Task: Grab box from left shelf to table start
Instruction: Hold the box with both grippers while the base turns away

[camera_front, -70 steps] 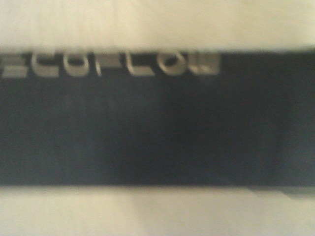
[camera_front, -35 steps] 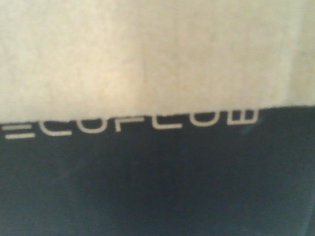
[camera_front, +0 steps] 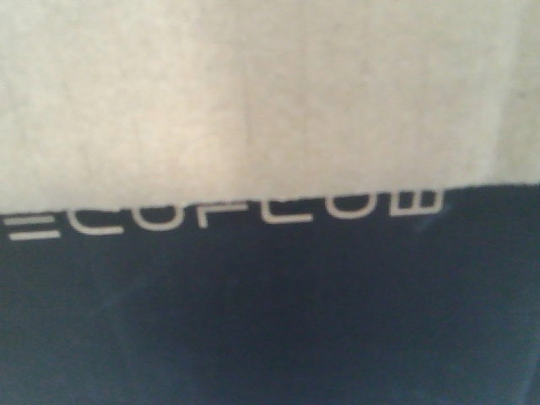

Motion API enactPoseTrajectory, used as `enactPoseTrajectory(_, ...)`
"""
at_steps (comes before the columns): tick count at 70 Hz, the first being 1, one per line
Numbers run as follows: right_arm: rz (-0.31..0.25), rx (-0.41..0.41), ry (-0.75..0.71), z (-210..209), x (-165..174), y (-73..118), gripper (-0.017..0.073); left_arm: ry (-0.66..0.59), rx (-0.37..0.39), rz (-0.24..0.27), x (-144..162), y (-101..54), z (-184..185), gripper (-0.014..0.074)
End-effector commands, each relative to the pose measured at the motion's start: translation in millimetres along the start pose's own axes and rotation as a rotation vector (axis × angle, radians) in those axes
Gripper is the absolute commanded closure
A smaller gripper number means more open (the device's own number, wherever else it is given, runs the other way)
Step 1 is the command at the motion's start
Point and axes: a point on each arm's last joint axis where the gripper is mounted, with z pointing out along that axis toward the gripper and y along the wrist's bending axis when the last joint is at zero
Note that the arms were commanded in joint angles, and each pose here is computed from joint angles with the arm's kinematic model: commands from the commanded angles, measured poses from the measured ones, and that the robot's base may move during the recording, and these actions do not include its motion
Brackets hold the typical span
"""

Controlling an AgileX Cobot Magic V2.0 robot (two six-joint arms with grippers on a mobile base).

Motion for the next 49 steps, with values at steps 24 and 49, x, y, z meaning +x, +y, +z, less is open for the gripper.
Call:
enactPoseTrajectory(24, 0.002, -0.035, -0.156, -11.2, -15.5, 5.4, 0.0501, -0.079, 0.049, 0.009, -6.7, -5.9, -9.5, 0.0697)
enactPoseTrajectory(49, 0.002, -0.035, -0.156, -11.2, -15.5, 5.4, 0.0501, -0.075, 0.049, 0.008, -7.3, -5.9, -8.3, 0.0697)
